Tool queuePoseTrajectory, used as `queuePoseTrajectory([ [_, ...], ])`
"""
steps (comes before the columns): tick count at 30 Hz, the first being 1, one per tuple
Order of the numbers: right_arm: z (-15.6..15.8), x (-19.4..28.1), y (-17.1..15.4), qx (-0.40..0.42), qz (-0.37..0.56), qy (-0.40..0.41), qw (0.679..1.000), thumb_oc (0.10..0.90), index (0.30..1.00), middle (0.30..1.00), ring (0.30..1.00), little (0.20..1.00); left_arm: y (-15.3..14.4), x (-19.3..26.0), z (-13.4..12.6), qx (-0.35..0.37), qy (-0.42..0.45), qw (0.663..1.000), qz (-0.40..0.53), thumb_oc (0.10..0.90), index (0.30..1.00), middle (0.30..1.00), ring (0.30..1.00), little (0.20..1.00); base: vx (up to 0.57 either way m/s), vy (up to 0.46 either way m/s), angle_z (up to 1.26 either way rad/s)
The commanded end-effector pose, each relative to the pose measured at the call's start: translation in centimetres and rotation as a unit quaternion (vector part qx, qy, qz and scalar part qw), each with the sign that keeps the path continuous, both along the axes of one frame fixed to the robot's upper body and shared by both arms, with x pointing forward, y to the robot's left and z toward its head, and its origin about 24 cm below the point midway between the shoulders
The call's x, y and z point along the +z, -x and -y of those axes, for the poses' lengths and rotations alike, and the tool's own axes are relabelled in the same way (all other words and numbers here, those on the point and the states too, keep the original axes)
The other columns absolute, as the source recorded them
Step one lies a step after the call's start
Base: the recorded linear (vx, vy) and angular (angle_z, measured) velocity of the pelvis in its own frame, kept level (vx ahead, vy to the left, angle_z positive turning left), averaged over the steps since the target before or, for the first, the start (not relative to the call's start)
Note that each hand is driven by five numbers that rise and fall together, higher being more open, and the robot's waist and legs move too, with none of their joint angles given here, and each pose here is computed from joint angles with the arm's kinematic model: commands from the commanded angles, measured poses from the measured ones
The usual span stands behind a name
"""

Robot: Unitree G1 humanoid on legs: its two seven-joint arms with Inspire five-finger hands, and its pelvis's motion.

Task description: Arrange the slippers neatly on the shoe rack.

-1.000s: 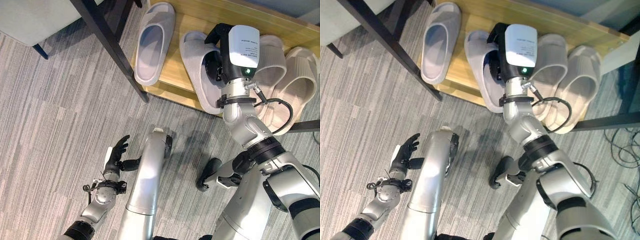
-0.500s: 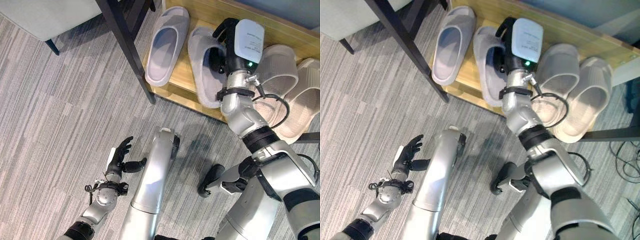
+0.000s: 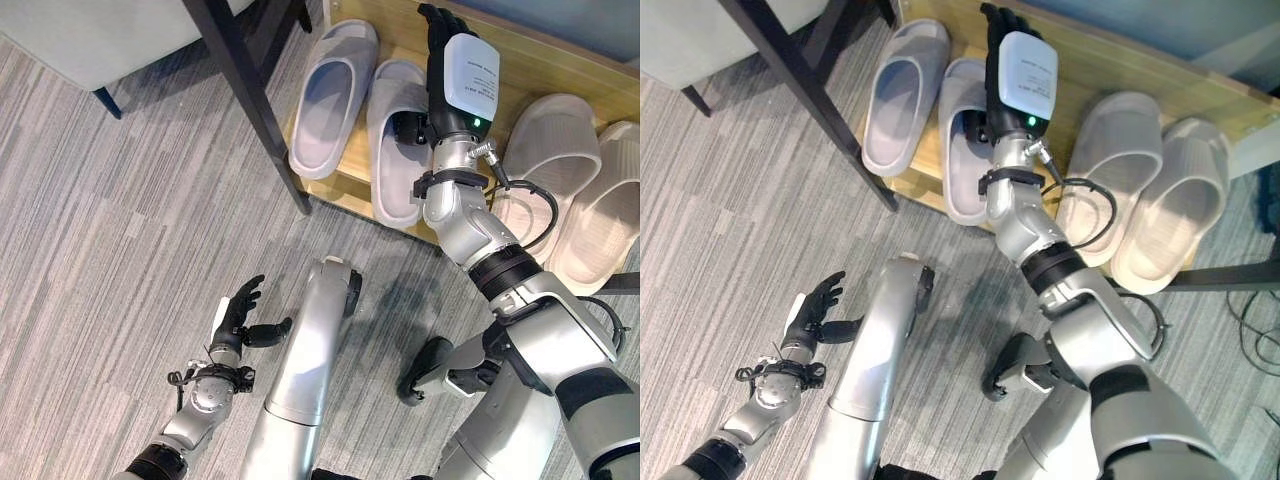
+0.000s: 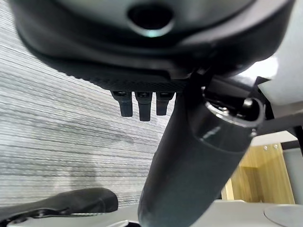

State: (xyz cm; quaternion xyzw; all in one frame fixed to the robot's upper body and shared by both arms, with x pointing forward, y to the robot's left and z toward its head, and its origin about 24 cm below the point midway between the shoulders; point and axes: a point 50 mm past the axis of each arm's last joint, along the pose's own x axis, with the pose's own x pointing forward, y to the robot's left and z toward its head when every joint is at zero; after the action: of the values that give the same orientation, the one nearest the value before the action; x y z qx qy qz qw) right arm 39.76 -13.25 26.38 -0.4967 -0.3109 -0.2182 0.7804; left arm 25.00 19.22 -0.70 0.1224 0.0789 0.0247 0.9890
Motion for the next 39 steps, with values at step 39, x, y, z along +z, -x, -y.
queuePoseTrajectory([
  [39, -4.0, 5.6, 8.7, 0.265, 0.136, 0.015, 0.955, 0.800, 0.900, 0.900, 0.900, 0.900, 0.6, 1.4, -2.3, 0.048, 0.010, 0.998, 0.032, 0.800, 0.900, 0.900, 0.900, 0.900, 0.00, 0.009, -0.05],
])
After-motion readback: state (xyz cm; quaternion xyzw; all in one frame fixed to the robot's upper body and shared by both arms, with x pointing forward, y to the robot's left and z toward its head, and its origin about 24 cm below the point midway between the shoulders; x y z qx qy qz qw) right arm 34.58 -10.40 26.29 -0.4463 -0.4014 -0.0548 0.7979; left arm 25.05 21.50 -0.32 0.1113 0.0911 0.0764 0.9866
